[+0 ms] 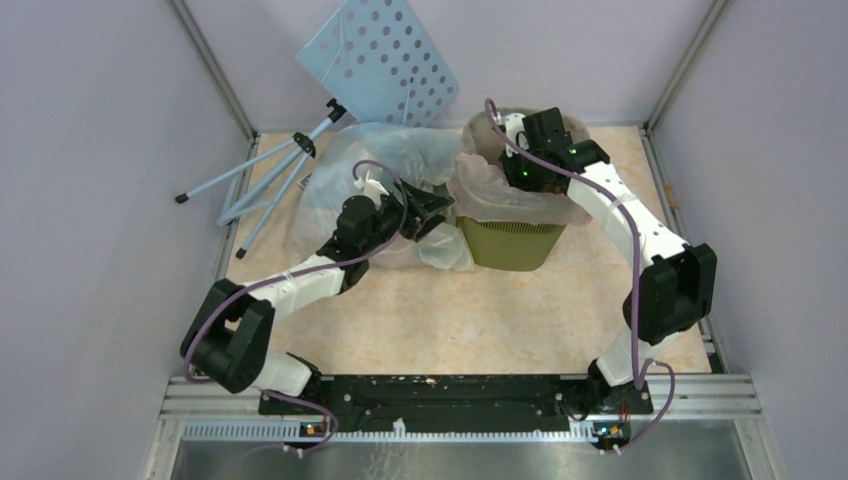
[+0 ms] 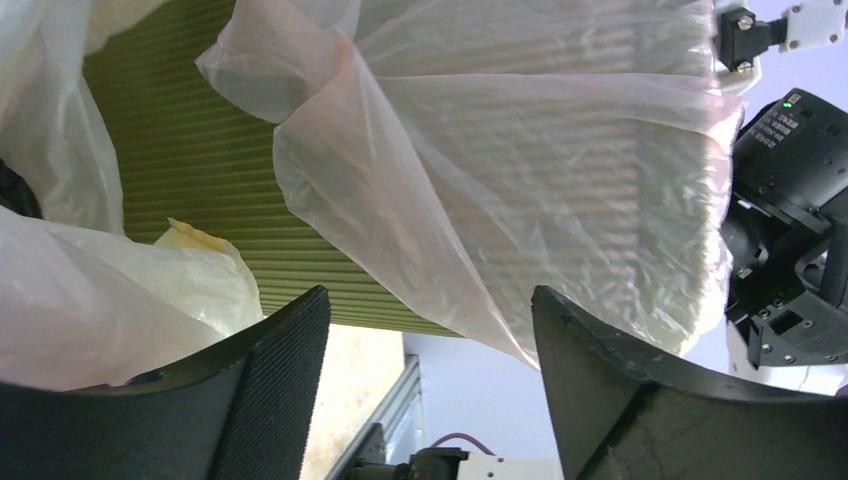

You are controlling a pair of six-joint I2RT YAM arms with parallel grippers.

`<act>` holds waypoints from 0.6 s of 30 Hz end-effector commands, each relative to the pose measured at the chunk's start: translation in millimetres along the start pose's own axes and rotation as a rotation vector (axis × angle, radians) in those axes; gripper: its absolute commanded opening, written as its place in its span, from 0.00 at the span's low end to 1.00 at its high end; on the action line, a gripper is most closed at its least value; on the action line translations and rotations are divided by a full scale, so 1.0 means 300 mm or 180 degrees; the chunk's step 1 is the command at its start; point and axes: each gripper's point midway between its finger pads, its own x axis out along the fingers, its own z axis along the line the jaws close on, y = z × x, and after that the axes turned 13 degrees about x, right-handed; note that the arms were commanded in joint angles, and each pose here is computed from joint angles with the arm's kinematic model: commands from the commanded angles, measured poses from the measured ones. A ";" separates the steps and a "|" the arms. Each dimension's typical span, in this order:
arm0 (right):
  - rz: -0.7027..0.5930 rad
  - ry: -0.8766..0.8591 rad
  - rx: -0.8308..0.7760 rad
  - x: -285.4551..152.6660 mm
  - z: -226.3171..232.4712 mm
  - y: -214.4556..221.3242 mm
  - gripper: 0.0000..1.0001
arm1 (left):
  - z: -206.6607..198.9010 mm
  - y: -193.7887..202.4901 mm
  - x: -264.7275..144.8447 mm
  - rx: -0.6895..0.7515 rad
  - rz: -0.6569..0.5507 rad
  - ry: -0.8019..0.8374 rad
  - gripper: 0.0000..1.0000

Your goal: Put the trash bags into the trash bin

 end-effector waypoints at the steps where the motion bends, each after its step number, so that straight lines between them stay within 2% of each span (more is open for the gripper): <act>1: -0.0162 -0.0005 -0.0033 0.007 0.008 -0.036 0.00 | -0.071 0.002 0.025 -0.0358 -0.0059 0.0399 0.76; 6: -0.0005 -0.0007 -0.0087 0.040 0.000 -0.006 0.00 | -0.090 -0.026 0.054 -0.0316 -0.0116 0.0396 0.66; 15: 0.0344 0.0276 0.0035 0.127 -0.060 0.081 0.00 | -0.067 -0.031 0.069 -0.0292 -0.0169 0.0356 0.05; 16: 0.0371 0.0302 0.0038 0.134 -0.065 0.089 0.00 | -0.060 -0.025 0.070 -0.0266 -0.0151 0.0344 0.00; 18: 0.0430 0.0343 0.0043 0.148 -0.076 0.104 0.00 | -0.036 -0.003 0.067 -0.0223 -0.0097 0.0303 0.00</act>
